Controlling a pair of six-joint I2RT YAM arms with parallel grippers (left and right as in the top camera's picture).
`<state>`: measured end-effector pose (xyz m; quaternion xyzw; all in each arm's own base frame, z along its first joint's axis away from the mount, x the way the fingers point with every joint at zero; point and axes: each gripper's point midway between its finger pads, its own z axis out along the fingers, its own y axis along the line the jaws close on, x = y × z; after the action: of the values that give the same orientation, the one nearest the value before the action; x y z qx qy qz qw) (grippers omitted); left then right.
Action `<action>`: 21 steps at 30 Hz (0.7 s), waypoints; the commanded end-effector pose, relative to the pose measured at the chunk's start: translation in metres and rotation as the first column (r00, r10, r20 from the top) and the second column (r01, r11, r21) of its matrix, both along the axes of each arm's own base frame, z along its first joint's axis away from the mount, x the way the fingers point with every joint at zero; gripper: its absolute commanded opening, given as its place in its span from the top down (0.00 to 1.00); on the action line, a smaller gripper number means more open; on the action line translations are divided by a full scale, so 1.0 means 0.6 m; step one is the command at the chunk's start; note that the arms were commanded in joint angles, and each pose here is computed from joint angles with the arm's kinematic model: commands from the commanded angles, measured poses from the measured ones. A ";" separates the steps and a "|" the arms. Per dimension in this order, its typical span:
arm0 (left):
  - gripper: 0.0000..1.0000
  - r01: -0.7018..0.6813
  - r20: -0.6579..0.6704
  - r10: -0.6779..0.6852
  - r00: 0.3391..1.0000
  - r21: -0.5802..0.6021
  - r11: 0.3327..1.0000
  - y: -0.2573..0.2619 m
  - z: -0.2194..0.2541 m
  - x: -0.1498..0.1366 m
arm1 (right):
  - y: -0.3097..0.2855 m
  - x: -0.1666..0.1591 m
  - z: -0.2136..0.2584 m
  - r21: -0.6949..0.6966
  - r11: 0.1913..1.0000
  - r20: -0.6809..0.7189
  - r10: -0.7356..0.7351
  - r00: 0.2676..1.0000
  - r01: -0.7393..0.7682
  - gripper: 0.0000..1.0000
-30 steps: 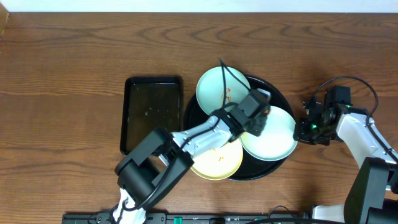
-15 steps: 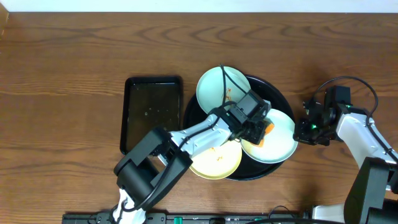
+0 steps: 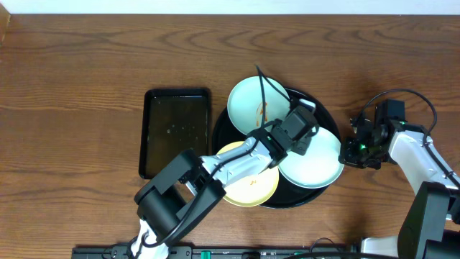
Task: Clean dirty plates on tray and stack at the side
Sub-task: 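Scrub the held pale green plate with the sponge in left gripper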
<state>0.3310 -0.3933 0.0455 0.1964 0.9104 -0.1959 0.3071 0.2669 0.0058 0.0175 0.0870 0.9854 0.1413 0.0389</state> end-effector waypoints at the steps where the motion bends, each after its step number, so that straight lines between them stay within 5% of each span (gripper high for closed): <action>1: 0.92 -0.003 -0.042 0.004 0.999 0.010 1.000 0.002 -0.018 -0.007 | 0.006 -0.006 -0.004 0.020 1.000 -0.017 -0.005 1.000 0.005 0.99; 9: 0.92 0.106 -0.179 -0.095 0.979 0.048 0.993 -0.003 -0.047 -0.076 | 0.006 -0.006 -0.004 0.020 1.000 -0.018 -0.005 1.000 0.006 0.99; 12: 0.93 0.256 -0.232 -0.242 0.942 0.034 0.966 -0.010 -0.047 -0.116 | 0.006 -0.006 -0.004 0.020 1.000 -0.017 -0.005 1.000 0.006 0.99; 21: 0.92 0.187 -0.134 -0.189 0.973 -0.024 0.982 0.040 0.089 -0.069 | 0.006 -0.006 -0.004 0.022 1.000 -0.016 -0.005 1.000 0.005 0.99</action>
<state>0.2721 -0.3785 0.0521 0.2743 0.9186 -0.2172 0.1839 0.2668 0.0060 0.0176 0.0870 0.9853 0.1421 0.0388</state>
